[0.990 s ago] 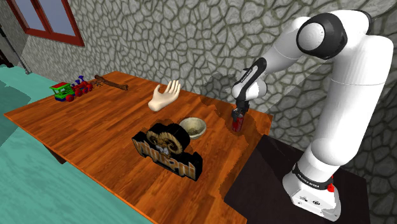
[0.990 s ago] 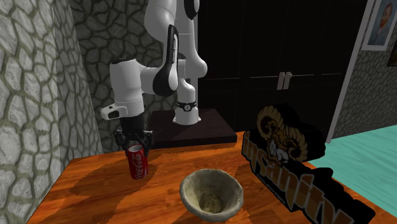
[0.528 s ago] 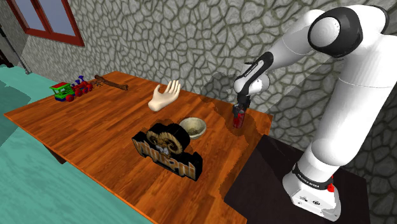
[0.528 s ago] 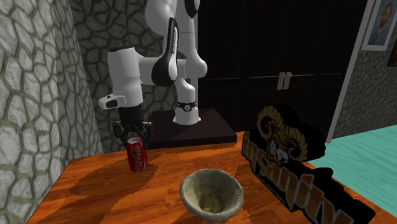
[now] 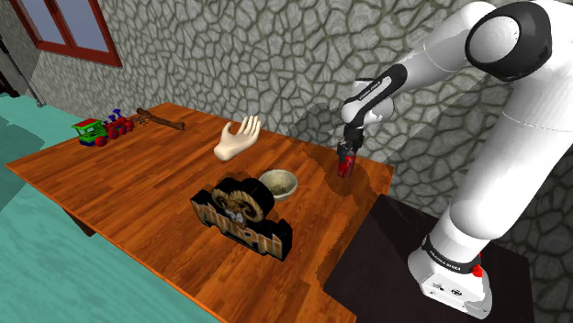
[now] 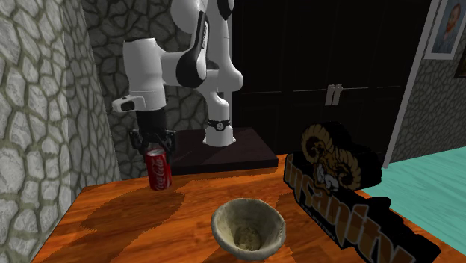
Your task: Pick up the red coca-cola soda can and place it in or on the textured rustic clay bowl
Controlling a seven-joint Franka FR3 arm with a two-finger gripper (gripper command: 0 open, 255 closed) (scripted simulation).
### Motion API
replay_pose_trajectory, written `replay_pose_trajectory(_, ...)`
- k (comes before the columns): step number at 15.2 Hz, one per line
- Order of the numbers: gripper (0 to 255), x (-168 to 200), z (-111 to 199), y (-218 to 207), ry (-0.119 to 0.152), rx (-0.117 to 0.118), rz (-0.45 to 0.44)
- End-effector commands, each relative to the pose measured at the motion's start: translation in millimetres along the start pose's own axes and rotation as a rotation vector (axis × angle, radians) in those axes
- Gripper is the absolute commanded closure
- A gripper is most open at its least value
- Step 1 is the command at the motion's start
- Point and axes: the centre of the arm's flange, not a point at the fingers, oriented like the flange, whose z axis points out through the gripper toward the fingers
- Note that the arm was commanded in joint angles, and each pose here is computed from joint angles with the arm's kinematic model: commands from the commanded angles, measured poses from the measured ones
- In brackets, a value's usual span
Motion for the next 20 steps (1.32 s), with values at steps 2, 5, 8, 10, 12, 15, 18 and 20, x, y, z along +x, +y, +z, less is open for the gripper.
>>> replay_pose_trajectory(2, 255, 0, -17, -1, 0.000, 0.000, 0.000)
replay_pose_trajectory(5, 255, 0, -33, -1, 0.000, 0.000, 0.000)
replay_pose_trajectory(8, 255, 0, -49, -1, 0.000, 0.000, 0.000)
replay_pose_trajectory(10, 255, 0, -60, -1, 0.000, 0.000, 0.000)
replay_pose_trajectory(12, 255, 0, -70, -1, 0.000, 0.000, 0.000)
replay_pose_trajectory(15, 255, 0, -86, -1, 0.000, 0.000, 0.000)
replay_pose_trajectory(18, 255, 6, -94, -13, 0.000, 0.000, 0.000)
replay_pose_trajectory(20, 255, 17, -96, -37, 0.000, 0.000, 0.000)
